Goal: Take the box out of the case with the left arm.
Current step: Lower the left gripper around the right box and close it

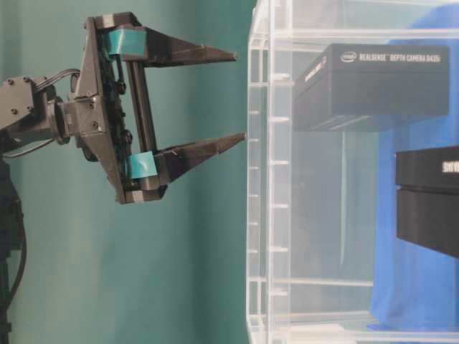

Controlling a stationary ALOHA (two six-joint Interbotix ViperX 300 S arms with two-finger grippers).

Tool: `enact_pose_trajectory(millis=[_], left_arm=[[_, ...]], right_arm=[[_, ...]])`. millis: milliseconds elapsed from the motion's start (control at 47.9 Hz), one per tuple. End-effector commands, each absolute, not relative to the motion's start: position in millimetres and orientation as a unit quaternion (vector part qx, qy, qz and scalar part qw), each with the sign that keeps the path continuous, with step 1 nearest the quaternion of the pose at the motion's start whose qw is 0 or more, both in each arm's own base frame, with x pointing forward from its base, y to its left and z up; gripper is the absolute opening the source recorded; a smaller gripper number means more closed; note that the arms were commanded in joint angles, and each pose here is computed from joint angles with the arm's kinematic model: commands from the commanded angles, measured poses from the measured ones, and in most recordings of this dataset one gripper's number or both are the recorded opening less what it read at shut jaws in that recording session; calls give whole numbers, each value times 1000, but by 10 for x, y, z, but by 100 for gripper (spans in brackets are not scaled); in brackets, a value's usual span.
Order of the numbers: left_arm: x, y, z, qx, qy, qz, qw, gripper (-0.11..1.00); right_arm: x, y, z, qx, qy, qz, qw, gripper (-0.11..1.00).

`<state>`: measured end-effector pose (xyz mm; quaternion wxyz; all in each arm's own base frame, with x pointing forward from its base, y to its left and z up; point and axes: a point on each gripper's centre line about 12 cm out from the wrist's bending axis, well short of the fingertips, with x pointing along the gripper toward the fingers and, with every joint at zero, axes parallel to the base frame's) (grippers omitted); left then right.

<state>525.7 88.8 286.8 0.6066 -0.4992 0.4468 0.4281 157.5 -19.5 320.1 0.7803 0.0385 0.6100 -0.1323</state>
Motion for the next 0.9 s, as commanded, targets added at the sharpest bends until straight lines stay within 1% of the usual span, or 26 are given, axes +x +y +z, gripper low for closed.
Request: enact_pose_trajectory(millis=[0, 188, 417, 876], left_arm=[[5204, 894, 3044, -506, 434, 421, 614, 93], [5207, 921, 2971, -508, 434, 426, 610, 93], [5244, 968, 2879, -518, 420, 425, 612, 93], [5277, 1002, 2664, -520, 414, 425, 615, 93]], right_arm=[[1591, -199, 3240, 40, 604, -133, 785, 0], [1593, -199, 3240, 39, 603, -133, 785, 0], [1590, -201, 3243, 39, 603, -133, 786, 0], [1593, -197, 3240, 40, 603, -133, 785, 0]])
